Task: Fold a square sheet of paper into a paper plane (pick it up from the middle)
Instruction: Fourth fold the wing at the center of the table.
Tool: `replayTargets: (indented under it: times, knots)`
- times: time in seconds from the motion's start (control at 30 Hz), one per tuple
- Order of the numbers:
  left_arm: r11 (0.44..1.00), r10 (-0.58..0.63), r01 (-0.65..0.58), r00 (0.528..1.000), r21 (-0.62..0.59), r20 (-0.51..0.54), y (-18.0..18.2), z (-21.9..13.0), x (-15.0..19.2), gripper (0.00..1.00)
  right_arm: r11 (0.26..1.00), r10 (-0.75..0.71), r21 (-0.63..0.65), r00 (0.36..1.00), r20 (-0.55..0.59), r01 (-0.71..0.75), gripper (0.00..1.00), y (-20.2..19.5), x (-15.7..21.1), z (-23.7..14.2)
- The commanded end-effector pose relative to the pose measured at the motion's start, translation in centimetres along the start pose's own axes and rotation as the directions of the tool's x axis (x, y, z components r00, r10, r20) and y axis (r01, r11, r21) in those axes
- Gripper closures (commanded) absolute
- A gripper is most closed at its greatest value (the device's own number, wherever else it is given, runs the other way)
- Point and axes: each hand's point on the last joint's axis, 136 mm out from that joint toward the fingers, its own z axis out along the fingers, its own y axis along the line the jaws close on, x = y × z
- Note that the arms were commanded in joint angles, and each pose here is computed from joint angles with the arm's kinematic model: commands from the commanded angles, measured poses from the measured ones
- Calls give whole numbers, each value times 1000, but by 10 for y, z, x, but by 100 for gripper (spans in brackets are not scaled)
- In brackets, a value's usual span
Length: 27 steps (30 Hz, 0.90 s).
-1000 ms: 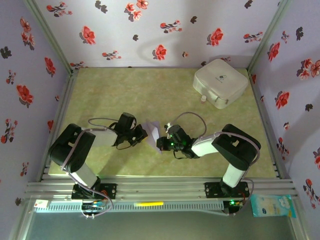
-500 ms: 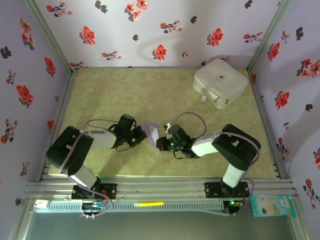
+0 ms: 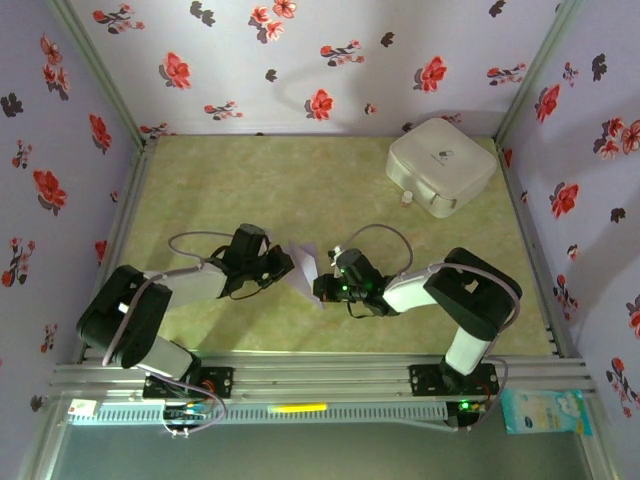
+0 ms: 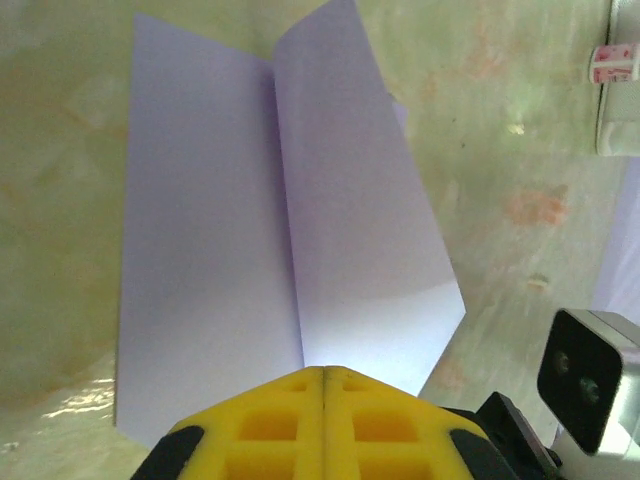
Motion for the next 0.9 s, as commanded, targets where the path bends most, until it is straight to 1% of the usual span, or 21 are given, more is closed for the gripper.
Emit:
replayTargets:
  times: [0.0, 0.1, 0.23, 0.47, 0.87]
  knots:
    - [993, 82, -81, 997, 82, -14, -26, 0, -1, 100, 999, 45, 12, 999, -31, -45, 95, -6, 2, 4]
    - [988, 96, -91, 995, 125, -31, -35, 4, 0, 100, 998, 56, 7, 998, -42, -56, 96, -6, 4, 6]
    - [984, 113, -106, 993, 141, -41, -40, 8, -1, 100, 997, 73, 13, 996, -45, -72, 96, -10, 4, 6]
    - [988, 101, -91, 992, 123, -73, -35, 21, 0, 100, 996, 89, 20, 995, -43, -88, 96, -13, 4, 5]
    - [990, 98, -87, 991, 114, -94, -32, 35, -1, 100, 994, 108, 29, 993, -44, -107, 96, -18, 6, 6]
